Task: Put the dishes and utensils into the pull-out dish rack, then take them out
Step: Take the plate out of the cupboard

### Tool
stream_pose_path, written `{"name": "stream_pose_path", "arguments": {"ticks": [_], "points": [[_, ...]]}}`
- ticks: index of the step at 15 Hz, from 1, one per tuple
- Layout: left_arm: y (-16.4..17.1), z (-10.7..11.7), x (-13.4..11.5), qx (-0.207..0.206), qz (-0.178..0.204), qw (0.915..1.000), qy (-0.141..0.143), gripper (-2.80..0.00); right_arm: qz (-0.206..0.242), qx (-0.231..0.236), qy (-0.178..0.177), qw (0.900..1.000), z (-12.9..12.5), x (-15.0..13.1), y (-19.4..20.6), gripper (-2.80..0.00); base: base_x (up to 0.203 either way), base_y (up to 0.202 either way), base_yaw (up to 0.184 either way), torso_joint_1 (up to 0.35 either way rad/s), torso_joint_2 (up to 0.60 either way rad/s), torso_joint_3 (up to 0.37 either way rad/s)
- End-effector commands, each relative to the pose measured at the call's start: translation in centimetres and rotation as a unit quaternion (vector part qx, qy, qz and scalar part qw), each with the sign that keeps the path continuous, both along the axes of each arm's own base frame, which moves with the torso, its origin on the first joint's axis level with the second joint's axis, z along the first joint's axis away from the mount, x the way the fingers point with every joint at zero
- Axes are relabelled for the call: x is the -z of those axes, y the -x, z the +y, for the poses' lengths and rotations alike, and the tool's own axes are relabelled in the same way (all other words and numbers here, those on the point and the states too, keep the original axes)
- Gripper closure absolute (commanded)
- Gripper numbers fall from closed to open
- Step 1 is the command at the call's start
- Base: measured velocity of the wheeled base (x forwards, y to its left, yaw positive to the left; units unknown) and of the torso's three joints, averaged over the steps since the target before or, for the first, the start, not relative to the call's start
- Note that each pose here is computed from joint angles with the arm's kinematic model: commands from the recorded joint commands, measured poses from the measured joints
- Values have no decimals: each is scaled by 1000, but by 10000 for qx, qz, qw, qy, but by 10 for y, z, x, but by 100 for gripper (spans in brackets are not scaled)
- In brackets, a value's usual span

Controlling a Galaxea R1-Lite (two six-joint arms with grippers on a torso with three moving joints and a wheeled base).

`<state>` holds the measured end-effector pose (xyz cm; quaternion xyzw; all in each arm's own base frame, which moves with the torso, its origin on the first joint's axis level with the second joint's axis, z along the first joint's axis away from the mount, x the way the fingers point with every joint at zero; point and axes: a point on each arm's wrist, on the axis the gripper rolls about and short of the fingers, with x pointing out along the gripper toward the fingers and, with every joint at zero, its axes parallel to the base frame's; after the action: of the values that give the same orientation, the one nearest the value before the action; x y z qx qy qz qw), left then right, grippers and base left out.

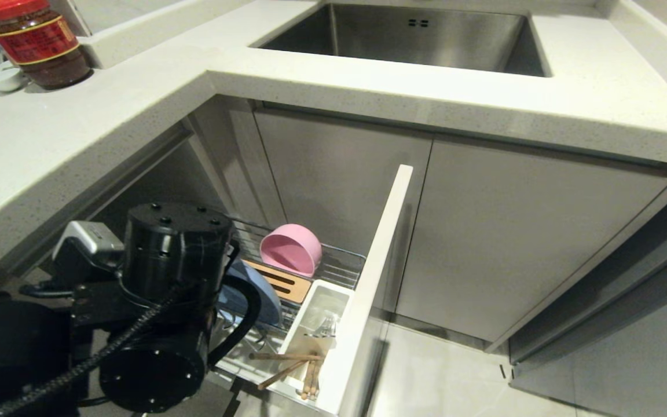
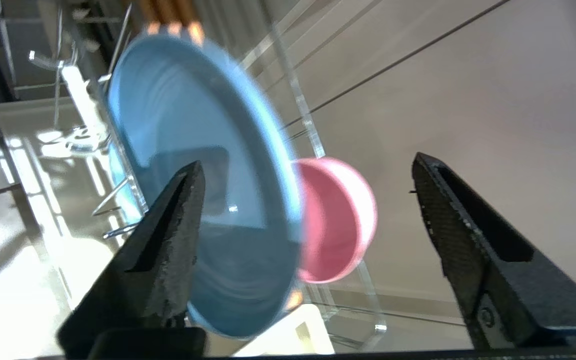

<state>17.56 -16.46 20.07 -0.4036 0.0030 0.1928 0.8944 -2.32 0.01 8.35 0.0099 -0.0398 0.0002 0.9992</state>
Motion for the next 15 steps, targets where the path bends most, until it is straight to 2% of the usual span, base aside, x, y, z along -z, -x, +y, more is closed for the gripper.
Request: {"name": "stream_pose_path", "arguments": {"ticks": [1,3,4,6,10,11,13,15], "points": [[12,12,-37,-18,-270,9992,300,0,126,-2,0,9999,0,7,-2,0,0,0,0,0,0,0],[19,20,-53,-7,-272,9992,299,0,122,-2,0,9999,0,7,-2,0,0,0,0,0,0,0],[20,22,-64,-3,-380,9984,412,0,122,-2,0,9999,0,7,-2,0,0,0,0,0,0,0],[25,28,-94,28,-671,9960,587,0,122,-2,0,9999,0,7,-2,0,0,0,0,0,0,0],[42,52,-162,-16,-1243,9905,590,0,122,-2,0,9999,0,7,-2,0,0,0,0,0,0,0],[46,63,-178,-73,-1361,9894,493,0,126,-2,-4,9999,0,7,-2,0,0,0,0,0,0,0],[62,94,-205,-54,-1633,9865,110,0,122,-2,0,9999,0,7,-2,0,0,0,0,0,0,0],[89,129,-221,125,-1996,9787,-457,0,122,-2,0,9999,0,7,-2,0,0,0,0,0,0,0]]}}
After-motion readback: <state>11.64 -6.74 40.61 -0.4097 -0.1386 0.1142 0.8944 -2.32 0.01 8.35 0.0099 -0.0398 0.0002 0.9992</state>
